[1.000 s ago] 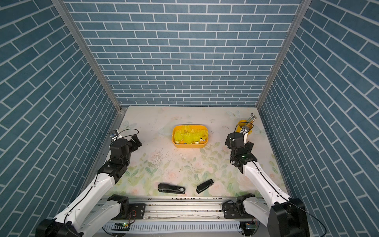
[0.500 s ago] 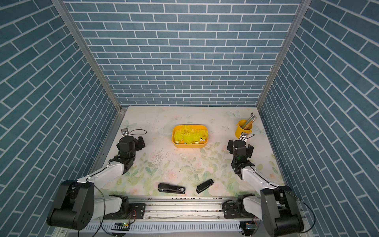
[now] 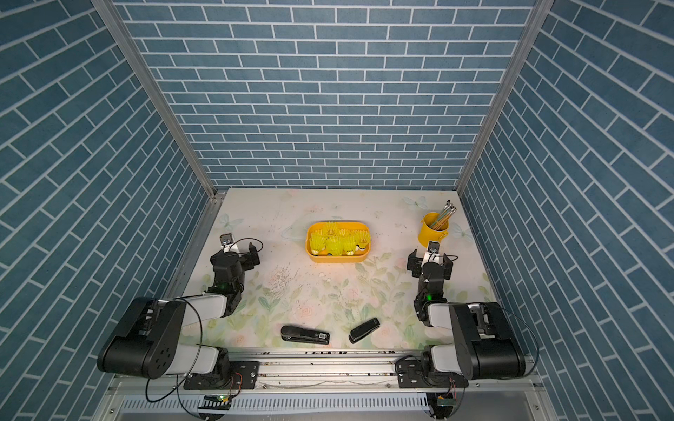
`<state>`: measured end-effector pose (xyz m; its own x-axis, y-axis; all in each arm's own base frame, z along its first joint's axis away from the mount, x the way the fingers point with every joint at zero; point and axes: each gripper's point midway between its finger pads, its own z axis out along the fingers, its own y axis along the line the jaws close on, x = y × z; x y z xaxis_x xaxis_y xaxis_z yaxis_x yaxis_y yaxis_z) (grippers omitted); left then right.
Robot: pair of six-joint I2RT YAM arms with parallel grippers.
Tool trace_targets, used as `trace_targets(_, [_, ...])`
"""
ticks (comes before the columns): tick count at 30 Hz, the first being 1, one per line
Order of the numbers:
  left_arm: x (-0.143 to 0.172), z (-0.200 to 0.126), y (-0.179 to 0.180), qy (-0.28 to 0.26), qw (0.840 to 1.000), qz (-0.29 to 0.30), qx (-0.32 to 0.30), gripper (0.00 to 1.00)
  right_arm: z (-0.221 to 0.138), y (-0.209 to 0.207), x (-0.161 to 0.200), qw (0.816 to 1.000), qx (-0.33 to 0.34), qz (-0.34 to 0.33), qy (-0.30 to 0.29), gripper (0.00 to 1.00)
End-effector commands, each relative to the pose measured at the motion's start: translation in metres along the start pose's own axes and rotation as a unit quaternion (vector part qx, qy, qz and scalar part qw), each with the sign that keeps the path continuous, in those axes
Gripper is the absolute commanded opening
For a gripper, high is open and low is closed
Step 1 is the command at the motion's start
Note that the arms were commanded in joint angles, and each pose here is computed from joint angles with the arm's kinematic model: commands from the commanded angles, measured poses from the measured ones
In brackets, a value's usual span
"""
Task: Put the shuttlecocks into the storage box
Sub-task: Reset both arms
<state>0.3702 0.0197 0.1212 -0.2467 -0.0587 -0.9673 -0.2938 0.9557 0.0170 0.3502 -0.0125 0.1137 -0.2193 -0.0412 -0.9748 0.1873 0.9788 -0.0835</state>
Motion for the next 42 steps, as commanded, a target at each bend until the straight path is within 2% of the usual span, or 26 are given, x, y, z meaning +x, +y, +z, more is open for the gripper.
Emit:
trace_targets(1, [-0.022, -0.011, 0.01, -0.056, 0.998, -0.012, -0.013, 1.0, -0.007, 0.0, -0.029, 0.996, -0.02, 0.008, -0.091, 1.0])
trace_targets(4, [-0.024, -0.018, 0.023, -0.073, 0.996, -0.031, -0.036, 1.0, -0.009, 0.005, -0.027, 0.994, -0.033, 0.002, -0.1, 1.0])
trace_targets(7, [-0.023, -0.004, 0.018, -0.069, 0.997, -0.01, -0.031, 0.99, -0.009, 0.005, -0.026, 0.995, -0.035, 0.001, -0.099, 1.0])
trace_targets(9, [-0.019, 0.0, 0.02, -0.078, 0.996, -0.017, -0.034, 1.0, -0.011, 0.007, -0.027, 0.994, -0.041, -0.002, -0.106, 1.0])
trace_targets(10, [-0.013, 0.002, 0.02, -0.06, 0.998, -0.016, -0.029, 1.0, -0.011, 0.007, -0.026, 0.994, -0.041, -0.002, -0.103, 1.0])
trace_targets(11, [-0.019, -0.001, 0.022, -0.079, 0.996, -0.02, -0.032, 1.0, -0.012, 0.007, -0.027, 0.994, -0.041, -0.001, -0.104, 1.0])
trace_targets(12, [-0.016, 0.0, 0.02, -0.066, 0.997, -0.017, -0.029, 1.0, -0.012, 0.007, -0.028, 0.993, -0.041, -0.001, -0.107, 1.0])
trace_targets(17, [-0.017, -0.009, 0.019, -0.083, 0.996, -0.014, -0.02, 1.0, -0.012, 0.007, -0.027, 0.994, -0.041, -0.002, -0.105, 1.0])
trace_targets(19, [-0.015, -0.017, 0.017, -0.113, 0.993, -0.013, -0.007, 1.0, -0.018, 0.005, -0.028, 0.992, -0.04, -0.001, -0.116, 1.0])
trace_targets(21, [-0.01, -0.015, 0.014, -0.09, 0.996, -0.006, -0.009, 1.0, -0.023, 0.004, -0.03, 0.991, -0.041, 0.0, -0.125, 1.0])
trace_targets(22, [-0.014, -0.014, 0.019, -0.105, 0.994, -0.015, -0.019, 1.0, -0.023, 0.004, -0.03, 0.991, -0.041, 0.0, -0.125, 1.0])
trace_targets(24, [-0.011, -0.009, 0.021, -0.087, 0.996, -0.021, -0.017, 1.0, -0.017, 0.004, -0.027, 0.993, -0.037, -0.002, -0.112, 1.0])
trace_targets(27, [-0.012, -0.008, 0.023, -0.09, 0.995, -0.027, -0.016, 0.99, 0.016, 0.012, -0.018, 0.998, -0.037, -0.007, -0.051, 1.0])
trace_targets(42, [-0.011, -0.009, 0.022, -0.088, 0.996, -0.024, -0.014, 1.0, 0.013, 0.008, -0.02, 0.998, -0.038, -0.003, -0.059, 1.0])
